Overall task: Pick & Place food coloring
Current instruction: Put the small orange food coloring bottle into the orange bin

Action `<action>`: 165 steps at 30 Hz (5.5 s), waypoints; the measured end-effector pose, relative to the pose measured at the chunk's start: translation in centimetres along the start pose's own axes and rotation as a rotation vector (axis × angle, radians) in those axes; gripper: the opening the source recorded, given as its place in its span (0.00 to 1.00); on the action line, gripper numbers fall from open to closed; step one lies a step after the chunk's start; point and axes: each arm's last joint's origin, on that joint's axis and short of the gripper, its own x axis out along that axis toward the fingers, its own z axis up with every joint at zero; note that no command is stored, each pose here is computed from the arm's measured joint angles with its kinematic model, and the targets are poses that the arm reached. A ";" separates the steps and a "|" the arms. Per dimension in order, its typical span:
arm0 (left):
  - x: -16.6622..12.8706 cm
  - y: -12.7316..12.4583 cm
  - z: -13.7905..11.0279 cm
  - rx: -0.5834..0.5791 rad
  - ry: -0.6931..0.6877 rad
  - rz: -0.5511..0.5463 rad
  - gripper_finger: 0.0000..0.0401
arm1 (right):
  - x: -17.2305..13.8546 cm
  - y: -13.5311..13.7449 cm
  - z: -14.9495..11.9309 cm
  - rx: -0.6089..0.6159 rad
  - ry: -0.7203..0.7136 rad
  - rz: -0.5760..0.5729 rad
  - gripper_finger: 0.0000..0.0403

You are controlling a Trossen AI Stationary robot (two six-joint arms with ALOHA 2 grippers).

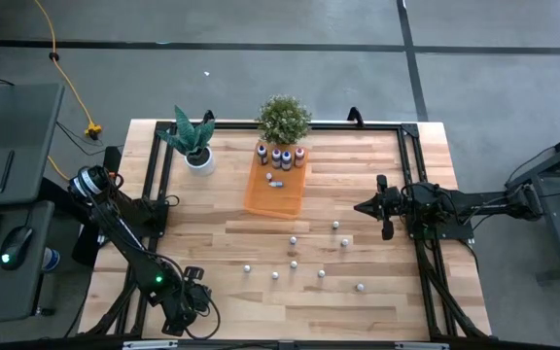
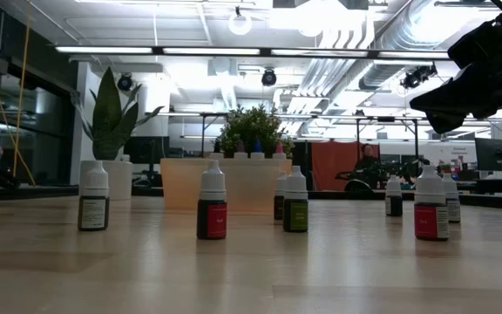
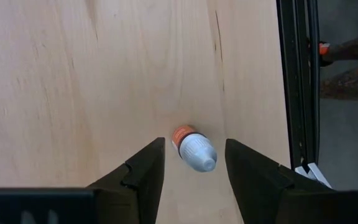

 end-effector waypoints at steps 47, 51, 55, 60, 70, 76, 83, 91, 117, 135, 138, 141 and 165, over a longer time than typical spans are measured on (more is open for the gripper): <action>-3.8 -0.9 1.4 0.184 -0.059 0.092 0.07 | 0.0 0.0 0.0 0.000 0.001 0.000 0.00; -5.8 -1.3 2.0 0.286 -0.098 0.117 0.07 | 0.0 0.0 0.0 0.000 0.000 0.000 0.00; -7.8 -1.6 2.5 0.403 -0.129 0.134 0.07 | 0.0 0.0 0.0 0.000 0.000 0.000 0.00; -9.6 -1.9 2.8 0.544 -0.176 0.128 0.07 | 0.0 0.0 0.0 0.000 0.001 0.000 0.00; -11.9 -1.0 3.1 0.759 -0.264 0.224 0.07 | 0.0 0.0 0.0 0.000 0.000 -0.001 0.00; -14.1 1.5 4.4 0.685 -0.370 0.402 0.07 | 0.0 0.0 0.0 0.000 0.001 -0.001 0.00; -15.7 5.0 6.1 0.677 -0.376 0.522 0.07 | 0.0 0.0 0.0 0.000 0.001 0.000 0.00; -16.5 8.2 8.0 0.780 -0.349 0.584 0.07 | 0.0 0.0 0.0 0.000 0.000 0.000 0.00; -12.5 18.2 16.3 0.543 -0.514 0.544 0.07 | 0.0 0.0 0.0 0.000 0.000 0.000 0.00; -16.1 27.8 19.0 -0.685 -0.455 0.588 0.07 | 0.0 0.0 0.0 0.000 0.000 -0.001 0.00; -15.5 29.1 20.1 -0.725 -0.402 0.511 0.07 | 0.0 0.0 0.0 0.000 0.000 0.000 0.00; -14.7 30.5 21.1 -0.747 -0.348 0.422 0.07 | 0.0 0.0 0.0 0.000 0.000 0.000 0.00; -9.1 37.1 23.0 -0.807 -0.262 0.502 0.11 | 0.0 0.0 0.0 0.000 -0.004 0.000 0.00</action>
